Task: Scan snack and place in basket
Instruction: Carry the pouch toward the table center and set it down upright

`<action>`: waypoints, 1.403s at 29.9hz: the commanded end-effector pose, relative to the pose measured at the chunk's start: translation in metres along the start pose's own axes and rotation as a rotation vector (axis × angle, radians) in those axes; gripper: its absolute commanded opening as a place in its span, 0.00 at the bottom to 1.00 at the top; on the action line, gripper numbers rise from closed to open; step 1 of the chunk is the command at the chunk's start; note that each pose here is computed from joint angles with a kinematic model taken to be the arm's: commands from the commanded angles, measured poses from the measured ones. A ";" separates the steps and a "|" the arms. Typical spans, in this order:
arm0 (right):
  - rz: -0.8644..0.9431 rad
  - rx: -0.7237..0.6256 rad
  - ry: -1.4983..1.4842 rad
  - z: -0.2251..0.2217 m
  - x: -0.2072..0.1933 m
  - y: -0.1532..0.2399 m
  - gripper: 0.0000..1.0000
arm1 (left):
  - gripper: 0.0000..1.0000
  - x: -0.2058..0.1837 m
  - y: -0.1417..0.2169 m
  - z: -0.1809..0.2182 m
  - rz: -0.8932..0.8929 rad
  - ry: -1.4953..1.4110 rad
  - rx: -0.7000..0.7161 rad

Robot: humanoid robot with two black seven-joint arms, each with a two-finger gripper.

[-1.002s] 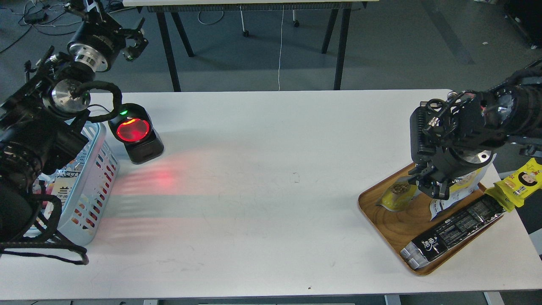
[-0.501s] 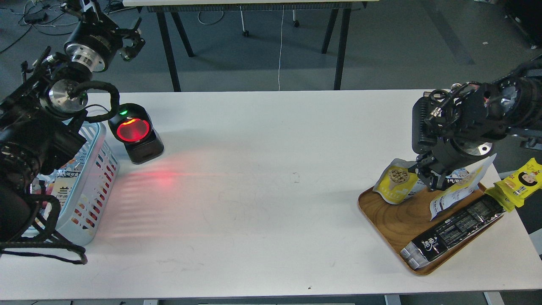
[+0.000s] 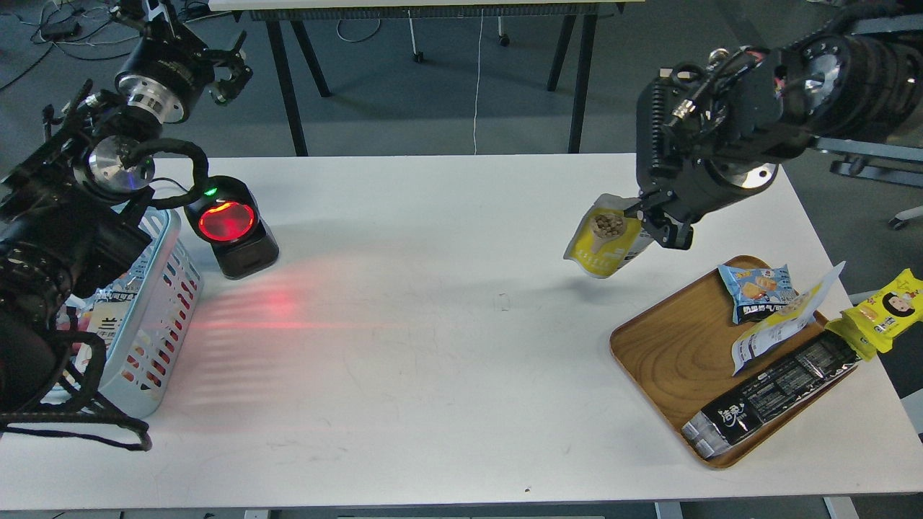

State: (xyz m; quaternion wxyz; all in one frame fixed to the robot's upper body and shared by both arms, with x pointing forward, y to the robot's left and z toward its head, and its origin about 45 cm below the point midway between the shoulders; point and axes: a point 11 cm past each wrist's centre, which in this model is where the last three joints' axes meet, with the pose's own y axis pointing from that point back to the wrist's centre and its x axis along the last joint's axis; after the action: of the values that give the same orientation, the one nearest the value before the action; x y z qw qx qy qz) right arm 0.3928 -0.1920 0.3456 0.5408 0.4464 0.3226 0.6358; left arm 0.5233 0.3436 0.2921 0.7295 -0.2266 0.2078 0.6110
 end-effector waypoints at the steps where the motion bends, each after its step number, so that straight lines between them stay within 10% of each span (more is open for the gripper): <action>1: 0.063 0.011 0.042 0.001 0.023 -0.016 0.00 | 1.00 0.002 0.001 0.005 0.004 -0.005 -0.006; 42: 0.229 0.180 0.109 -0.056 0.148 -0.096 0.01 | 1.00 0.007 0.003 0.005 0.013 -0.008 -0.005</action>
State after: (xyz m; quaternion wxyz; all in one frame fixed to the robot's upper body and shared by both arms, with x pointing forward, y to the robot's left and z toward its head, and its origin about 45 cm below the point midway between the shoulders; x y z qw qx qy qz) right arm 0.3788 -0.0239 0.2715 0.4034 0.4922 0.3513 0.6867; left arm 0.5215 0.3523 0.2924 0.7256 -0.2263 0.2045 0.6169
